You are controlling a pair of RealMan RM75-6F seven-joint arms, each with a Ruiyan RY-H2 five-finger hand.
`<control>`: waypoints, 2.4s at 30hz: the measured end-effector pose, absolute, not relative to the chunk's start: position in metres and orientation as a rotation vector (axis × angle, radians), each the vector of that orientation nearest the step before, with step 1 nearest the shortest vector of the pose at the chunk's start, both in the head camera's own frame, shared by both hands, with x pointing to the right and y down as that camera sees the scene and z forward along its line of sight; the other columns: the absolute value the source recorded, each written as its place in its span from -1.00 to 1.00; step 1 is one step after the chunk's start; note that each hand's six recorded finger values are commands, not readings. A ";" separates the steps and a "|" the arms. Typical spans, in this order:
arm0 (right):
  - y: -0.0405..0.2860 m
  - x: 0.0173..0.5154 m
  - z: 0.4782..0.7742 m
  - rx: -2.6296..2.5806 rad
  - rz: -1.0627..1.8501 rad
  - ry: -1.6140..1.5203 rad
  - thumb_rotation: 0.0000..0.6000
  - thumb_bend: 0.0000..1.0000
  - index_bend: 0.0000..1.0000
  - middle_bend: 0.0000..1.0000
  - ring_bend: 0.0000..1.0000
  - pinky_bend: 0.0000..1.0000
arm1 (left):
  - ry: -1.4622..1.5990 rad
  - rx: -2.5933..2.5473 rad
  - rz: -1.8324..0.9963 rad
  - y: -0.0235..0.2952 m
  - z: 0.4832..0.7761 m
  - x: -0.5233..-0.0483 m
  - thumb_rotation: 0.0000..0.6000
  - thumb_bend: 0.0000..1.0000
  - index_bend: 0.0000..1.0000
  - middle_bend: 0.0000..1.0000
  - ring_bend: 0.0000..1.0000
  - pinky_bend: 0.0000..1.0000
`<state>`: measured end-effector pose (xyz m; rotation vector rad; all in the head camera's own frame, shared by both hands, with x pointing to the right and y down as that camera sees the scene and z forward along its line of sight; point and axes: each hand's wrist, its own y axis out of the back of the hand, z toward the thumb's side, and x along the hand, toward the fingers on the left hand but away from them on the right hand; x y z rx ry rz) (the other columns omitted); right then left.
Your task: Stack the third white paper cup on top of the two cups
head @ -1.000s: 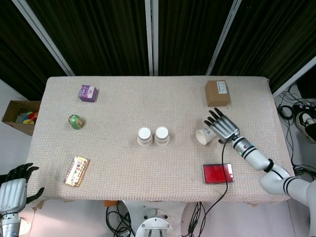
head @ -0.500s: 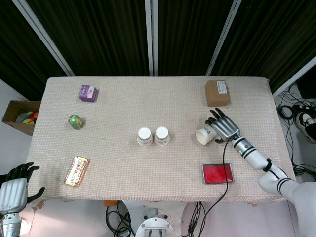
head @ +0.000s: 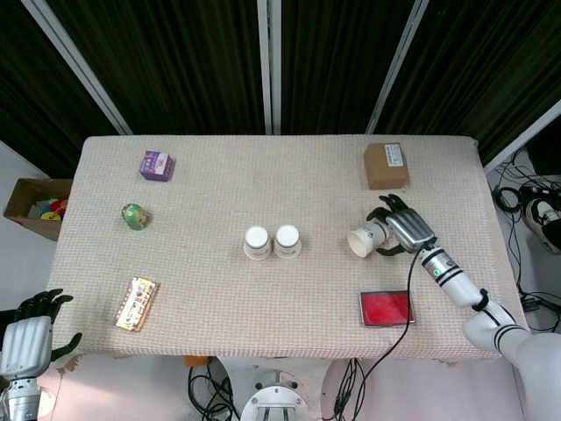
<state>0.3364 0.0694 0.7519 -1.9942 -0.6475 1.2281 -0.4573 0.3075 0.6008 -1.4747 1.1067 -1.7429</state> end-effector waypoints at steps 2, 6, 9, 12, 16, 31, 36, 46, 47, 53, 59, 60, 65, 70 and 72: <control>0.070 0.340 0.755 -1.997 1.233 -0.659 1.00 -0.74 -0.28 -0.33 -0.88 -0.97 | 1.105 -1.475 -1.744 0.307 0.601 -0.456 1.00 -0.62 -0.43 -0.62 -0.72 -0.66; 0.074 0.341 0.763 -2.009 1.233 -0.682 1.00 -0.65 -0.10 -0.18 -0.80 -0.94 | 1.099 -1.476 -1.743 0.306 0.601 -0.454 1.00 -0.63 -0.43 -0.62 -0.72 -0.66; 0.077 0.337 0.767 -2.012 1.214 -0.686 1.00 -0.62 -0.05 -0.16 -0.79 -0.93 | 1.094 -1.475 -1.739 0.304 0.600 -0.452 1.00 -0.63 -0.43 -0.62 -0.72 -0.66; 0.075 0.335 0.762 -1.997 1.177 -0.693 1.00 -0.57 -0.02 -0.15 -0.78 -0.93 | 1.093 -1.470 -1.734 0.303 0.597 -0.453 1.00 -0.63 -0.43 -0.62 -0.72 -0.66; 0.068 0.329 0.745 -1.946 1.081 -0.704 1.00 -0.54 -0.02 -0.15 -0.78 -0.93 | 1.089 -1.466 -1.733 0.301 0.596 -0.454 1.00 -0.63 -0.43 -0.62 -0.72 -0.66; 0.041 0.218 0.650 -1.401 0.783 -0.287 1.00 -0.54 0.00 -0.16 -0.78 -0.95 | 1.104 -1.480 -1.701 0.304 0.596 -0.455 1.00 -0.63 -0.43 -0.62 -0.72 -0.66; 0.040 0.158 0.621 -1.146 0.692 -0.110 1.00 -0.54 0.00 -0.16 -0.78 -0.98 | 1.127 -1.472 -1.704 0.309 0.594 -0.461 1.00 -0.62 -0.43 -0.62 -0.72 -0.66; 0.047 0.063 0.592 -0.762 0.516 0.120 1.00 -0.54 -0.09 -0.22 -0.82 -1.00 | 1.173 -1.475 -1.710 0.319 0.598 -0.471 1.00 -0.63 -0.43 -0.62 -0.72 -0.66; 0.049 0.057 0.593 -0.740 0.505 0.132 1.00 -0.54 -0.11 -0.23 -0.84 -1.00 | 1.176 -1.476 -1.710 0.320 0.599 -0.471 1.00 -0.63 -0.43 -0.62 -0.72 -0.66; 0.065 0.027 0.604 -0.646 0.465 0.173 1.00 -0.54 -0.19 -0.26 -0.86 -1.00 | 1.193 -1.480 -1.712 0.323 0.601 -0.475 1.00 -0.63 -0.43 -0.62 -0.72 -0.66; 0.072 0.030 0.618 -0.601 0.497 0.169 1.00 -0.55 -0.28 -0.32 -0.90 -1.00 | 1.211 -1.488 -1.722 0.327 0.605 -0.480 1.00 -0.63 -0.43 -0.62 -0.72 -0.66; 0.073 0.032 0.622 -0.601 0.513 0.167 1.00 -0.55 -0.29 -0.33 -0.91 -1.00 | 1.212 -1.491 -1.722 0.328 0.606 -0.480 1.00 -0.63 -0.43 -0.62 -0.72 -0.66; 0.079 0.038 0.634 -0.607 0.559 0.149 1.00 -0.55 -0.32 -0.35 -0.91 -1.00 | 1.210 -1.501 -1.716 0.327 0.608 -0.478 1.00 -0.63 -0.43 -0.62 -0.72 -0.66; 0.086 0.040 0.641 -0.613 0.573 0.123 1.00 -0.56 -0.34 -0.36 -0.94 -1.00 | 1.209 -1.501 -1.718 0.327 0.608 -0.479 1.00 -0.63 -0.43 -0.62 -0.72 -0.66; 0.088 0.042 0.644 -0.614 0.576 0.121 1.00 -0.56 -0.35 -0.36 -0.94 -1.00 | 1.209 -1.502 -1.719 0.327 0.608 -0.478 1.00 -0.62 -0.43 -0.62 -0.72 -0.66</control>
